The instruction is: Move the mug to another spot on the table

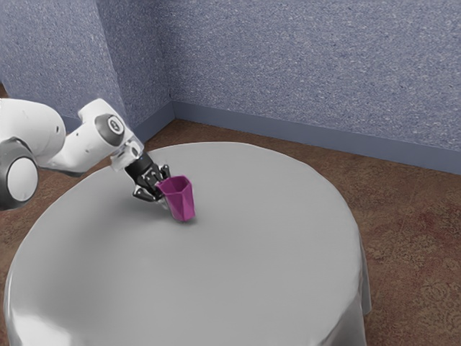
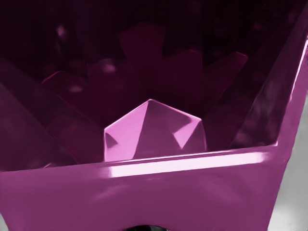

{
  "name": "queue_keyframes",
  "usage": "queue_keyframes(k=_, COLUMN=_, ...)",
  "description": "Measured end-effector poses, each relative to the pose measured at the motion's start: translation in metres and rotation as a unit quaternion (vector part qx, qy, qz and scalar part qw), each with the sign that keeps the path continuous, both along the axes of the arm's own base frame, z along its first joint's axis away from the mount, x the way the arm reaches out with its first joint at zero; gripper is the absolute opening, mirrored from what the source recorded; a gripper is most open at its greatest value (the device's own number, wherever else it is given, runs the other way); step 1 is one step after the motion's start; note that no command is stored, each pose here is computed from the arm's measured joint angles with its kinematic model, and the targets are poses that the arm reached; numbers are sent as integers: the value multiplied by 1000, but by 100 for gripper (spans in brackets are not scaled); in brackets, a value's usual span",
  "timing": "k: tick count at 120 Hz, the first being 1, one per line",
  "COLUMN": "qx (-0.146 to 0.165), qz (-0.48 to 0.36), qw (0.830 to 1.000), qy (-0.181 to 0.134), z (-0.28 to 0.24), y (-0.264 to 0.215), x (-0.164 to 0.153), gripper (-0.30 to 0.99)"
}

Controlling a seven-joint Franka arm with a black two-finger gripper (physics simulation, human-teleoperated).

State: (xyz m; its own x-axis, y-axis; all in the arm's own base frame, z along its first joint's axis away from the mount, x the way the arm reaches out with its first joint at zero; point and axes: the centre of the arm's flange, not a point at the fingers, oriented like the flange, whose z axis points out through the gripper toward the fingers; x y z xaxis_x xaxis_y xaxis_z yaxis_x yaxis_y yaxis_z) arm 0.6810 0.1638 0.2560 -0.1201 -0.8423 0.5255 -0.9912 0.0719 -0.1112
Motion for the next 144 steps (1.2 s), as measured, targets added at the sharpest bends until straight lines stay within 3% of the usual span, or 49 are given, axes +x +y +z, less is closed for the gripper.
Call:
queue_keyframes(k=44, qx=3, qz=19, qw=1000, qy=12, z=-18, y=1, x=0, gripper=0)
queue_keyframes(k=56, qx=5, qz=20, qw=1000, qy=15, z=-19, y=1, x=0, gripper=10)
queue_keyframes(k=78, qx=6, qz=24, qw=1000, qy=20, z=-19, y=1, x=0, gripper=42)
queue_keyframes(k=98, qx=7, qz=28, qw=999, qy=16, z=-10, y=1, x=1, gripper=57)
queue_keyframes(k=120, qx=14, qz=30, qw=999, qy=-11, z=41, y=0, x=-1, gripper=64)
queue_keyframes(k=144, qx=23, qz=28, qw=999, qy=-26, z=113, y=-13, x=-44, gripper=67)
